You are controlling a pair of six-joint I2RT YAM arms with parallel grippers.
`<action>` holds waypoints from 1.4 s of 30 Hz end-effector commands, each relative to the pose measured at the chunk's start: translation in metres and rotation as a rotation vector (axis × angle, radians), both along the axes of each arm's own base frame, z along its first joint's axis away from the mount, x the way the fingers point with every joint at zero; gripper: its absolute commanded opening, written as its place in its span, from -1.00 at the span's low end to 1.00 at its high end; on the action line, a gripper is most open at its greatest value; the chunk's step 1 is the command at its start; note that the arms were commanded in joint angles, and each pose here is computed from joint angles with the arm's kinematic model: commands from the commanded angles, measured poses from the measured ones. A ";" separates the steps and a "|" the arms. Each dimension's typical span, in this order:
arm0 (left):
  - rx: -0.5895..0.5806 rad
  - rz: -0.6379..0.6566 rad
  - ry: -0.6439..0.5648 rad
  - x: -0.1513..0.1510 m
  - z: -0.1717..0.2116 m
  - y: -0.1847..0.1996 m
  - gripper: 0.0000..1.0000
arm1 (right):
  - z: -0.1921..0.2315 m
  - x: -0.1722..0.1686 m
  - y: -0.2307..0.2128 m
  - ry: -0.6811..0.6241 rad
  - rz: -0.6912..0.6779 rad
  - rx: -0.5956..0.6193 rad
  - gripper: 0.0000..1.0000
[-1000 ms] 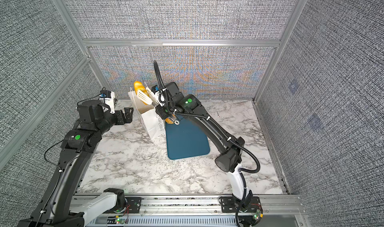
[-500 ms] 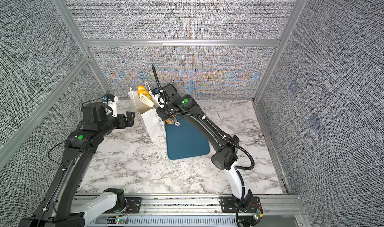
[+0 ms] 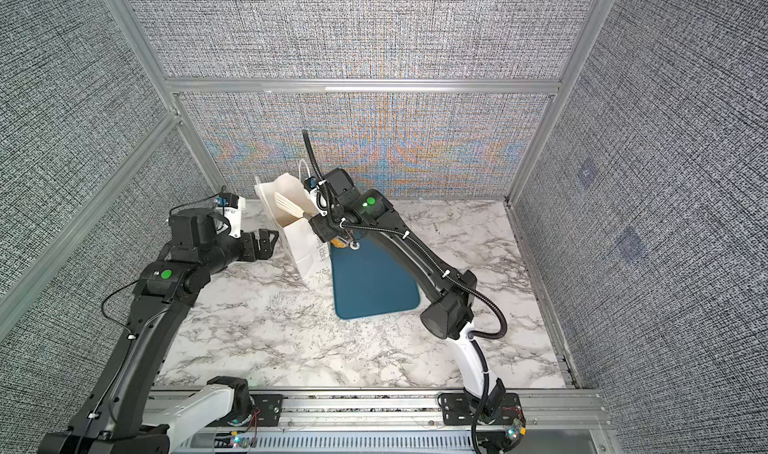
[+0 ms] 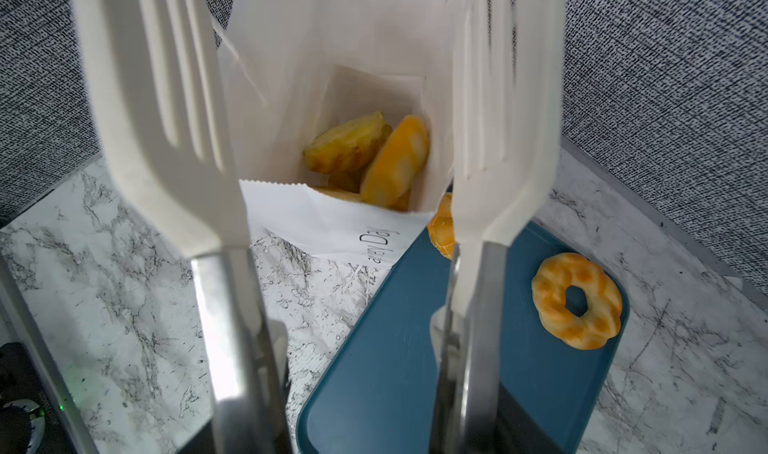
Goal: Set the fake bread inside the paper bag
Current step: 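Lower the striped croissant into the bag and open the right tongs, then pull the right tongs out over the ring bread while the left spatula nears the tray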
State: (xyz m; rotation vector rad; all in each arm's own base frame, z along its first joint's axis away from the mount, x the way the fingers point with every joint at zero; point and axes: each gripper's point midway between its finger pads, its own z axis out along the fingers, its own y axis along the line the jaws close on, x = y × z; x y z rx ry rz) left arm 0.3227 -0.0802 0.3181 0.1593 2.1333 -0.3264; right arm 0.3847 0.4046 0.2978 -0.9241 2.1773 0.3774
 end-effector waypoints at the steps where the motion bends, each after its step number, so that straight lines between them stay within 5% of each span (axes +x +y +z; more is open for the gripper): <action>1: -0.024 -0.063 -0.034 0.000 0.010 -0.010 0.99 | 0.017 0.000 -0.003 -0.030 -0.011 0.029 0.26; 18: -0.142 -0.186 -0.148 -0.004 0.050 -0.057 0.98 | 0.054 -0.001 -0.043 -0.148 -0.071 0.018 0.27; 27: -0.147 -0.231 -0.168 0.033 0.067 -0.106 0.98 | 0.038 -0.001 -0.111 -0.139 -0.160 -0.108 0.30; 42: -0.133 -0.144 -0.093 0.026 0.008 -0.204 0.99 | -0.102 0.006 -0.252 0.167 -0.287 -0.333 0.32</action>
